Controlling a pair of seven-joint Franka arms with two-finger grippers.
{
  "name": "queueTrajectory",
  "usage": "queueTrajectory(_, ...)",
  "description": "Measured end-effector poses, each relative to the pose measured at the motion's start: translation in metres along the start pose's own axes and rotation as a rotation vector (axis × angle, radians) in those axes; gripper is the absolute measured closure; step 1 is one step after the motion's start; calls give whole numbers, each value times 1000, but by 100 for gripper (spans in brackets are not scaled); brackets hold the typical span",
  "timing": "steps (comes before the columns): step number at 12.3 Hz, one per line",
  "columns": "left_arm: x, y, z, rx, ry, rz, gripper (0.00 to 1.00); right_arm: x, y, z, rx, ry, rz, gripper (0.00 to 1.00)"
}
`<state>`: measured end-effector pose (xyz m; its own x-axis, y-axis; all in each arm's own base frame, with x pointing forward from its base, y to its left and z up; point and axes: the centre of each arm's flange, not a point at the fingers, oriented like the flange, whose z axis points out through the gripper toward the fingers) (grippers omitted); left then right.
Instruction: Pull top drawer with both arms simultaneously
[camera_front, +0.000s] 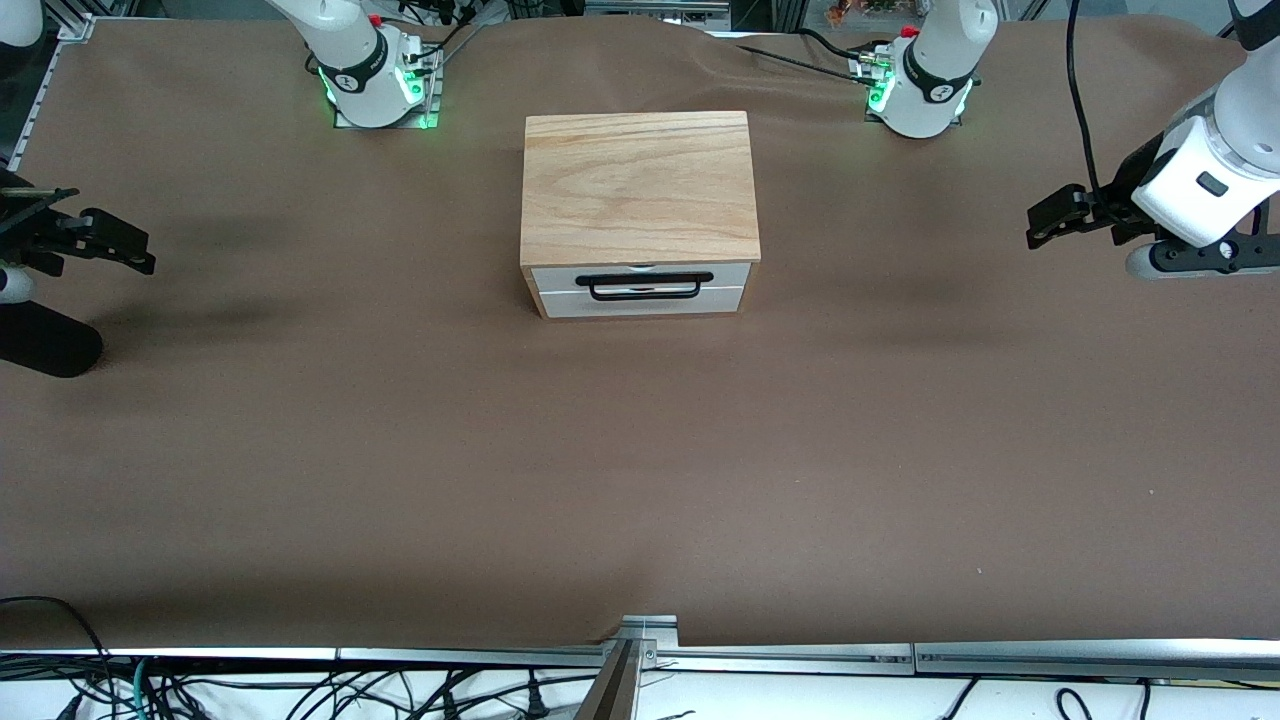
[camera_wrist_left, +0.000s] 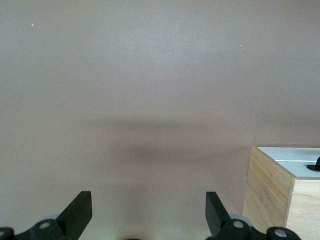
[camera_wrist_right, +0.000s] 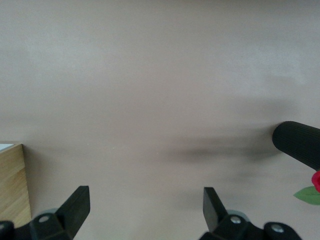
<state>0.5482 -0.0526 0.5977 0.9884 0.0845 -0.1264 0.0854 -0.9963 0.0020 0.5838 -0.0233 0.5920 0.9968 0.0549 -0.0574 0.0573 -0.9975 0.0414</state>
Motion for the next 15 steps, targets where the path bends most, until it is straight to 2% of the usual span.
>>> queueTrajectory(15, -2, -4, 2, 2, -20, -6, 0, 1, 1, 1, -2, -2, 2, 0)
